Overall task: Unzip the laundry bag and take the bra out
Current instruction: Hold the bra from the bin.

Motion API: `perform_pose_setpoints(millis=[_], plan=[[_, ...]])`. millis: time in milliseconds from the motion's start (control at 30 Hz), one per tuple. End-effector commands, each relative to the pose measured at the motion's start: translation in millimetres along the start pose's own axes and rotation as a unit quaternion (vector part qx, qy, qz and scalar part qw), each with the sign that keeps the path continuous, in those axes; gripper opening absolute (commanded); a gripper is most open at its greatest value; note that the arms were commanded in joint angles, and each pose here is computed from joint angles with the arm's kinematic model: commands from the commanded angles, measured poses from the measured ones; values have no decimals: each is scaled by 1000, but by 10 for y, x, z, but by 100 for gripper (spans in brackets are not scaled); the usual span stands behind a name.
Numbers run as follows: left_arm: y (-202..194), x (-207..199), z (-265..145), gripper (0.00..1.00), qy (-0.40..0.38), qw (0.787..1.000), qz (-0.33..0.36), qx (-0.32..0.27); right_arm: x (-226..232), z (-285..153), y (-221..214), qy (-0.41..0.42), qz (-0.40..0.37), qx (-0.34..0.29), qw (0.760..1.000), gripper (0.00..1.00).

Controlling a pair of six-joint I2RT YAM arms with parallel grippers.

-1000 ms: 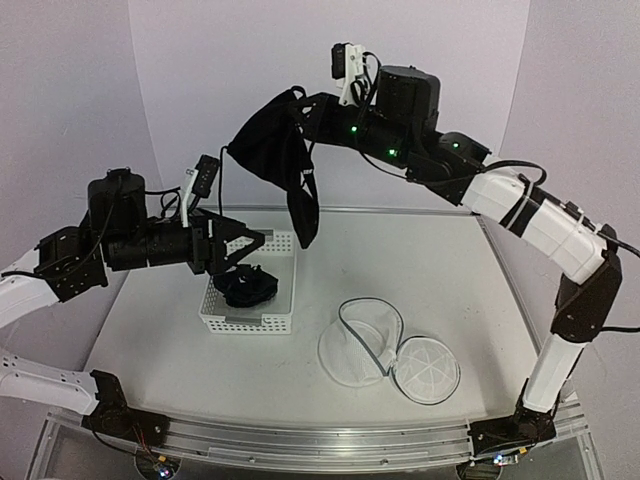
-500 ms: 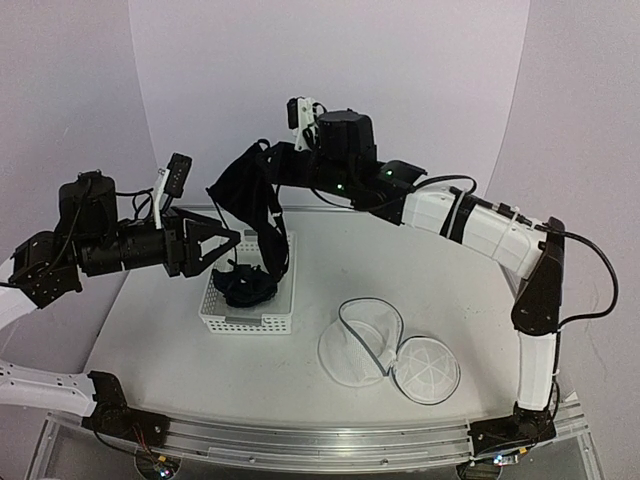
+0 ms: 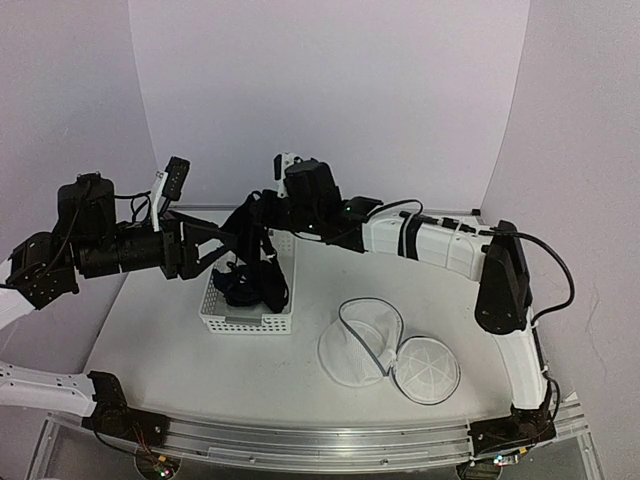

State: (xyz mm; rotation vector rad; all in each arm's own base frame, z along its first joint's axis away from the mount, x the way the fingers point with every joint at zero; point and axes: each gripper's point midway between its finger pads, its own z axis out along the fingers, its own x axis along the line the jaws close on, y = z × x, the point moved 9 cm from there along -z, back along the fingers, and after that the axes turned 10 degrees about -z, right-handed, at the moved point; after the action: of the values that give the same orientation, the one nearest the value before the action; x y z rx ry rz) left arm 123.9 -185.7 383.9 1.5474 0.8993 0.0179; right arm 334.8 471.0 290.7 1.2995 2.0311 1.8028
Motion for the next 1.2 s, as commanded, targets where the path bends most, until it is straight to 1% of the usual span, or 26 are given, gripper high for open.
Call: perform_pose_setpoints(millis=[0, 167, 300, 333, 400, 500, 633, 833, 1167], plan=[[82, -45, -57, 71, -6, 1000, -8, -19, -130, 86, -36, -24, 51, -26, 998, 0], [81, -46, -47, 71, -7, 1000, -11, -17, -359, 262, -269, -47, 97, -4, 994, 0], [69, -40, -40, 71, -6, 1000, -15, -15, -527, 388, -469, -60, 120, 23, 991, 0], [66, -38, -36, 71, -5, 1000, -16, -14, -554, 414, -516, -60, 123, 31, 990, 3], [58, -34, -26, 71, -5, 1000, -18, -13, -600, 442, -589, -63, 129, 45, 989, 14], [37, -3, 5, 71, 6, 1000, -19, -11, -611, 444, -662, -56, 135, 61, 987, 25], [15, 29, 65, 70, 18, 1000, -21, -6, -551, 396, -600, -37, 128, 66, 989, 37], [-16, 65, 172, 69, 31, 999, -22, 6, -498, 157, -425, -42, 114, 53, 991, 44], [-50, 96, 305, 69, 41, 999, -20, 22, -405, -347, -181, -44, 81, 33, 995, 52]])
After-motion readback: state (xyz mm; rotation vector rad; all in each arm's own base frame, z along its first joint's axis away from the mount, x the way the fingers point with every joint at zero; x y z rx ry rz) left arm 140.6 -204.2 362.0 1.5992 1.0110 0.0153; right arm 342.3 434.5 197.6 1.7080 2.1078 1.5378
